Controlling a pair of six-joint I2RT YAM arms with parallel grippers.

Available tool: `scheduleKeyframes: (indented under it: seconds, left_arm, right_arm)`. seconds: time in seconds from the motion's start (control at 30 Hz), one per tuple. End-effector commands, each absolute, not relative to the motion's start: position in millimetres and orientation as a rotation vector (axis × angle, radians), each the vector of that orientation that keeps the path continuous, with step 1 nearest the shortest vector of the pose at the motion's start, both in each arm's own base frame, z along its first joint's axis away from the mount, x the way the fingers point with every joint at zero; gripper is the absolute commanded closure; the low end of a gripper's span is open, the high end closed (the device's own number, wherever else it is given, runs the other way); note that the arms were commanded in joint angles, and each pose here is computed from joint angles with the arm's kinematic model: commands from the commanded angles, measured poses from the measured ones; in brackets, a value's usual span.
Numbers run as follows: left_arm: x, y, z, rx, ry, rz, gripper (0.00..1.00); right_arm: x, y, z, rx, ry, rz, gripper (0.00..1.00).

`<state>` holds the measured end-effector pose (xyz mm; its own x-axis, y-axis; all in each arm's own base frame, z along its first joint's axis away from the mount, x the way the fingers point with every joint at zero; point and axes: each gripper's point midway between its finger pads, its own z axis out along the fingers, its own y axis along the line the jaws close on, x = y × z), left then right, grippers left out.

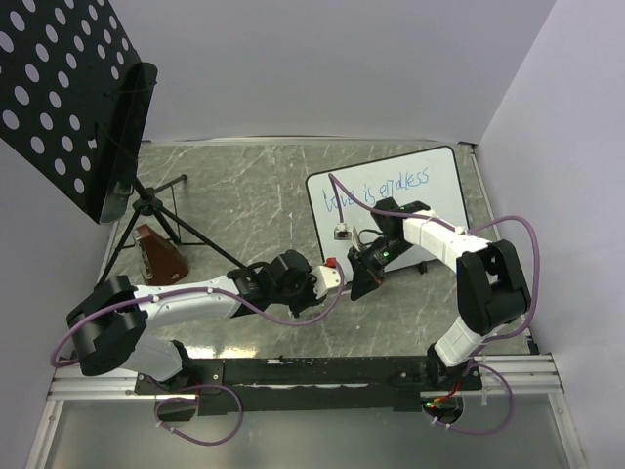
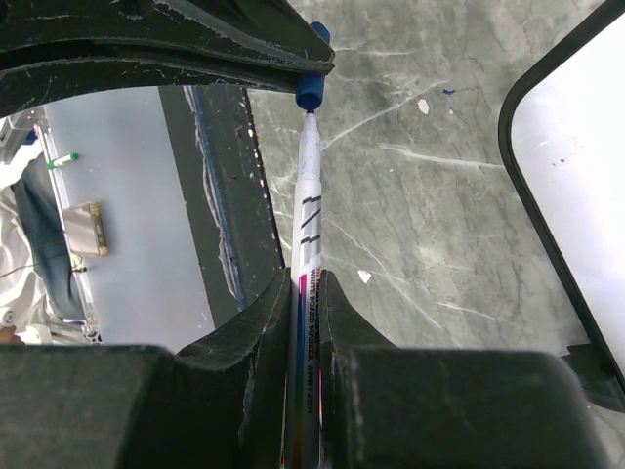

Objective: Write a sentence on the whiteboard
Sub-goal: Insert the pen cap into the whiteboard marker.

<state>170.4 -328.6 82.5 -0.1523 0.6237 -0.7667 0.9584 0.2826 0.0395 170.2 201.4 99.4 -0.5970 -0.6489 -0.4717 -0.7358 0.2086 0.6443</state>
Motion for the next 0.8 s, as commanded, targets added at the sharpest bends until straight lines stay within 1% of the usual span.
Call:
scheduleKeyframes:
  seconds: [0.0,0.77]
  left_arm:
    - [171,-349,112,1.394,1.771,-0.692,0.99]
    - [171,-367,122,1.431,1.729,-0.708,0.99]
  right_arm:
    - [174,208,103,-1.375,2.330,1.350,1.00]
    - [170,214,101,-1.400,2.335,1.383,1.00]
